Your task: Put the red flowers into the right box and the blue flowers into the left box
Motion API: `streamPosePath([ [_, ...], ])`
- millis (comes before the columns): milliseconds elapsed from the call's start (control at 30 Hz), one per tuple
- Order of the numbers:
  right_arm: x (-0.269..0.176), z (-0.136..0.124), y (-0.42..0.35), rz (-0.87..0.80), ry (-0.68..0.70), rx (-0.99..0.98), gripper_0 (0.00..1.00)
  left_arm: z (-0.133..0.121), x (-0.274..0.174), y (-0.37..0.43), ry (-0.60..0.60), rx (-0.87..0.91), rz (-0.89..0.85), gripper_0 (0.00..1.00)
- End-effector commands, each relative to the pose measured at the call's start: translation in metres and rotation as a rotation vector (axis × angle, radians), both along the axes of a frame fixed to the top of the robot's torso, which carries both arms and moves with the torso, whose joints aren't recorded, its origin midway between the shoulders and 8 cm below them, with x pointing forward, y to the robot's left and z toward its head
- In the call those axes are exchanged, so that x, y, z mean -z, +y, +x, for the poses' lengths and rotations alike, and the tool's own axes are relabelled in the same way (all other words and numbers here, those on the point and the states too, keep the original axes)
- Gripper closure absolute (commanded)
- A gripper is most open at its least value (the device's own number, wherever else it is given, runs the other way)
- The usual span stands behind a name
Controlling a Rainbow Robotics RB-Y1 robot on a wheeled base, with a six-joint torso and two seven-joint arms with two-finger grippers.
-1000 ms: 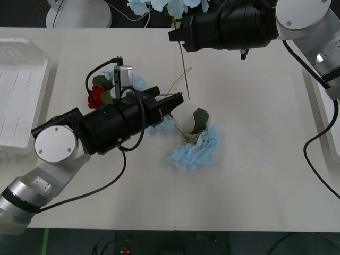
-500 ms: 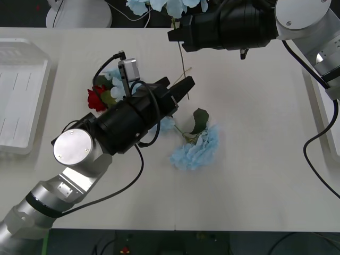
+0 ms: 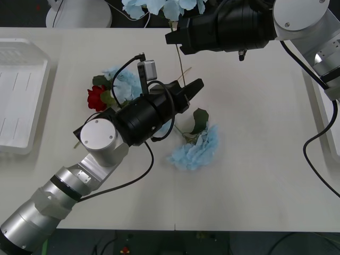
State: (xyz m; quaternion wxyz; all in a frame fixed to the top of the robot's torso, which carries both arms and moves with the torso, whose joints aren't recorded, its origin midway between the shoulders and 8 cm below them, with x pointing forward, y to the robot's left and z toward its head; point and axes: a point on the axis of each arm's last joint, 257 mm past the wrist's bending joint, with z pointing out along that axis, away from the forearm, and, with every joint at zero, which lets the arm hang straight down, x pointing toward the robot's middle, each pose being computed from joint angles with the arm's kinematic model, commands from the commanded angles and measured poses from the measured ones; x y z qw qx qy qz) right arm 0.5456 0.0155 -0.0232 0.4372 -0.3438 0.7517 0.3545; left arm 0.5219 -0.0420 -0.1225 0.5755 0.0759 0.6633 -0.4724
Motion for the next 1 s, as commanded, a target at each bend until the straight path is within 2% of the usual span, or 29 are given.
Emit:
streamPosePath([
  [33, -0.034, -0.018, 0.032, 0.021, -0.044, -0.063, 1.0, -0.005, -0.027, -0.029, -0.092, 0.032, 0.027, 0.84],
  [67, -0.034, -0.019, 0.032, 0.019, -0.043, -0.064, 1.0, -0.005, -0.026, -0.029, -0.091, 0.033, 0.027, 0.98],
  [100, -0.033, -0.018, 0.032, 0.019, -0.042, -0.063, 1.0, -0.005, -0.026, -0.029, -0.09, 0.033, 0.026, 1.0],
  [800, -0.029, -0.019, 0.031, -0.001, -0.041, -0.065, 1.0, 0.001, -0.023, -0.014, -0.065, 0.023, 0.016, 1.0],
  [833, -0.028, -0.018, 0.03, -0.004, -0.043, -0.063, 0.87, 0.001, -0.023, -0.013, -0.068, 0.022, 0.021, 1.0],
  [867, -0.027, -0.016, 0.029, -0.012, -0.05, -0.057, 0.53, 0.002, -0.023, -0.01, -0.069, 0.019, 0.024, 1.0],
  [933, -0.026, -0.015, 0.028, -0.015, -0.05, -0.053, 0.35, 0.003, -0.023, -0.007, -0.065, 0.018, 0.023, 1.0],
  [1000, -0.027, -0.014, 0.027, -0.016, -0.051, -0.047, 0.26, 0.004, -0.025, -0.001, -0.062, 0.024, 0.018, 1.0],
])
